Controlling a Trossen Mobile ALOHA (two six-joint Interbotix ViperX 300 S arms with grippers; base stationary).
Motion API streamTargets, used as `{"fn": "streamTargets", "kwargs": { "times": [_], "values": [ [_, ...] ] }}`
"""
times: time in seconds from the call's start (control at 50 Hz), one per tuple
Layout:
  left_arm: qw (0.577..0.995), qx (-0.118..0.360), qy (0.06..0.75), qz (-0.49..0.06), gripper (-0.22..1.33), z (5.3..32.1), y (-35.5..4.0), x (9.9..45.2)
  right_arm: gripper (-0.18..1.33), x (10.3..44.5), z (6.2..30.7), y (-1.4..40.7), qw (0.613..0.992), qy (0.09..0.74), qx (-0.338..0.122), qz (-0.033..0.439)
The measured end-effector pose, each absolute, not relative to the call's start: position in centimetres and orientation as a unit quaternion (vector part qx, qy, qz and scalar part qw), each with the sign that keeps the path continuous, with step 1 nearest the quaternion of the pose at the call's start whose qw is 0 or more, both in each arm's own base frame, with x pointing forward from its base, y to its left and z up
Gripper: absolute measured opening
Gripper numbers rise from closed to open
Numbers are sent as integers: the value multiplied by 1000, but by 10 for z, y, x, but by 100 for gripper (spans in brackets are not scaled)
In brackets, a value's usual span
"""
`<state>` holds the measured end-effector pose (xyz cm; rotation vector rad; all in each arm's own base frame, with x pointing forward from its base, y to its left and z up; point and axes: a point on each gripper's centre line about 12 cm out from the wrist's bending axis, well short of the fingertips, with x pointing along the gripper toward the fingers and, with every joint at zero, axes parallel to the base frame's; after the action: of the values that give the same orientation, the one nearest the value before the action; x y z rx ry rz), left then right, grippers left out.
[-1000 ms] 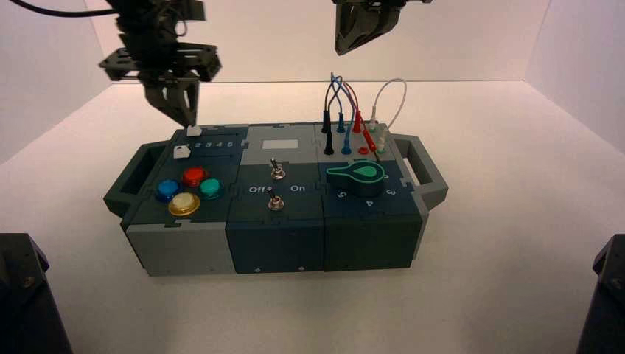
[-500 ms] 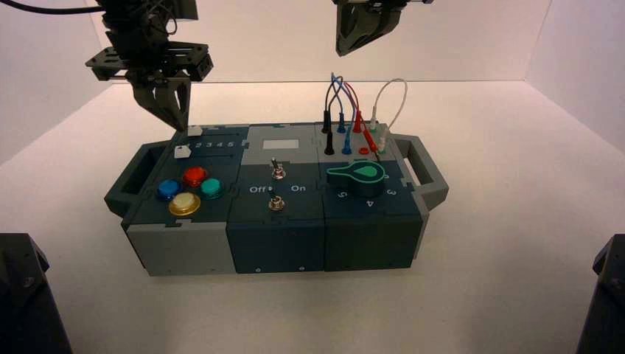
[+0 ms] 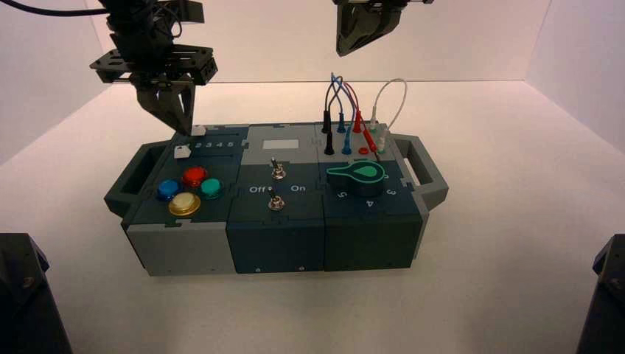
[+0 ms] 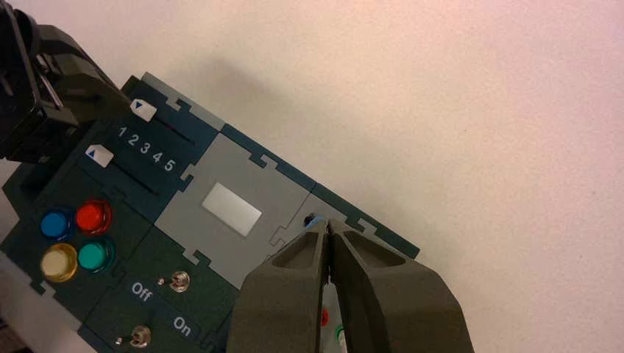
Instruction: Move the top slider to position 2.
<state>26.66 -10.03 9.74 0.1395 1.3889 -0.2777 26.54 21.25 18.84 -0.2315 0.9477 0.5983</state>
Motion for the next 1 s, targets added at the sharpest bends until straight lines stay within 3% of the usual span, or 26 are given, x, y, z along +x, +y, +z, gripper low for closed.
{"fn": "streamTargets", "kwargs": {
  "times": [1.0],
  "values": [
    [757,71,637,-127,-16,103,-97,269,-14,265,189,212,838,453,-112,283]
  ]
}}
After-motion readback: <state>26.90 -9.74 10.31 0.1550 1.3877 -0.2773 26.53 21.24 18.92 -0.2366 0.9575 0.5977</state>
